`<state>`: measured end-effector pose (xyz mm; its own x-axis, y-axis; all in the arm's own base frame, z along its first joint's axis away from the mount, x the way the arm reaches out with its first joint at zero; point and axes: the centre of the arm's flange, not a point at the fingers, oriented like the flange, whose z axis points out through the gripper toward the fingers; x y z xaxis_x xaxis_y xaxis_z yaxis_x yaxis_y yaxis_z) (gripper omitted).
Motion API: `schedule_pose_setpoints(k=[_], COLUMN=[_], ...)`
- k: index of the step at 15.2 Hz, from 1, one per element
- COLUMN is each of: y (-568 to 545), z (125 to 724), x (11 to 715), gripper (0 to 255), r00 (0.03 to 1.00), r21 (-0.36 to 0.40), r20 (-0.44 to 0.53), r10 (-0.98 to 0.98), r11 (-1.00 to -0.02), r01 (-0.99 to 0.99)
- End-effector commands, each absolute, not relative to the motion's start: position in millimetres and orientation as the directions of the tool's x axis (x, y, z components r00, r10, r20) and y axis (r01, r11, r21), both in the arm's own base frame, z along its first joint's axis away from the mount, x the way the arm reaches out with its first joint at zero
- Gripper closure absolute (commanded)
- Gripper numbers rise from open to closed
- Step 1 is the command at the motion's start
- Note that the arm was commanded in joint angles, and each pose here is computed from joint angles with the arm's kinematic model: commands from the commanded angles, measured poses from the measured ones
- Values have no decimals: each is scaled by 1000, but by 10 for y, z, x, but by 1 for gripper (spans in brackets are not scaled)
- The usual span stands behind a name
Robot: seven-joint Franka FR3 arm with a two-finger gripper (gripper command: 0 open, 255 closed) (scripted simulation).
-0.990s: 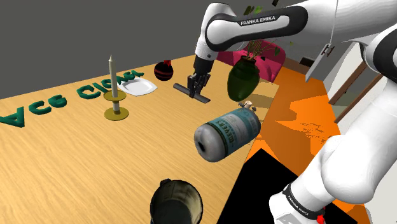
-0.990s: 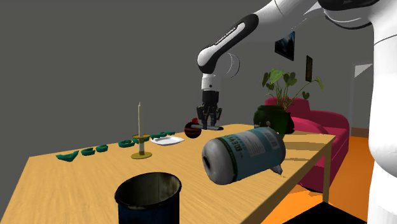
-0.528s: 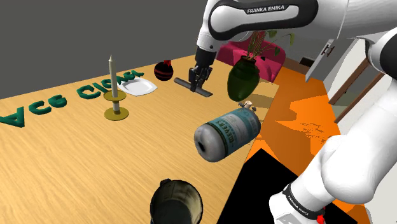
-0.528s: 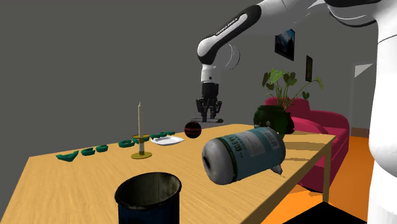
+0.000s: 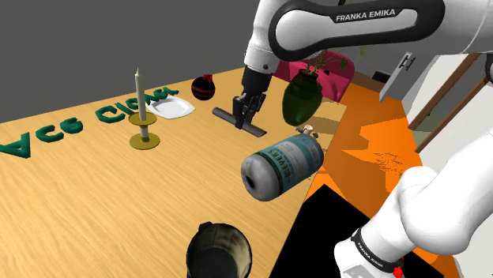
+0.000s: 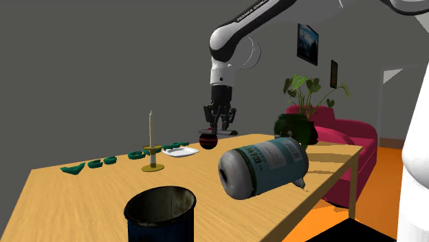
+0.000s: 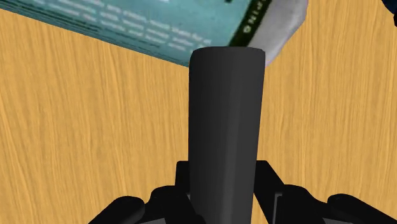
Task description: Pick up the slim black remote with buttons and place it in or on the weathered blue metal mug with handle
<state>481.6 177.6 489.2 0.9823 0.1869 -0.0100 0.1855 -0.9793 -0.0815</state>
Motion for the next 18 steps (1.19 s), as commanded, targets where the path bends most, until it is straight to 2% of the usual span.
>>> schedule_pose_setpoints(k=[1,18], y=[1972,3544], z=[4848,4799], x=[4635,3034], gripper=[255,255], r00=[983,983], r21=[-81,-81], r20=[-10,-10], r10=[186,186], r11=[-979,-979], r01=[184,184])
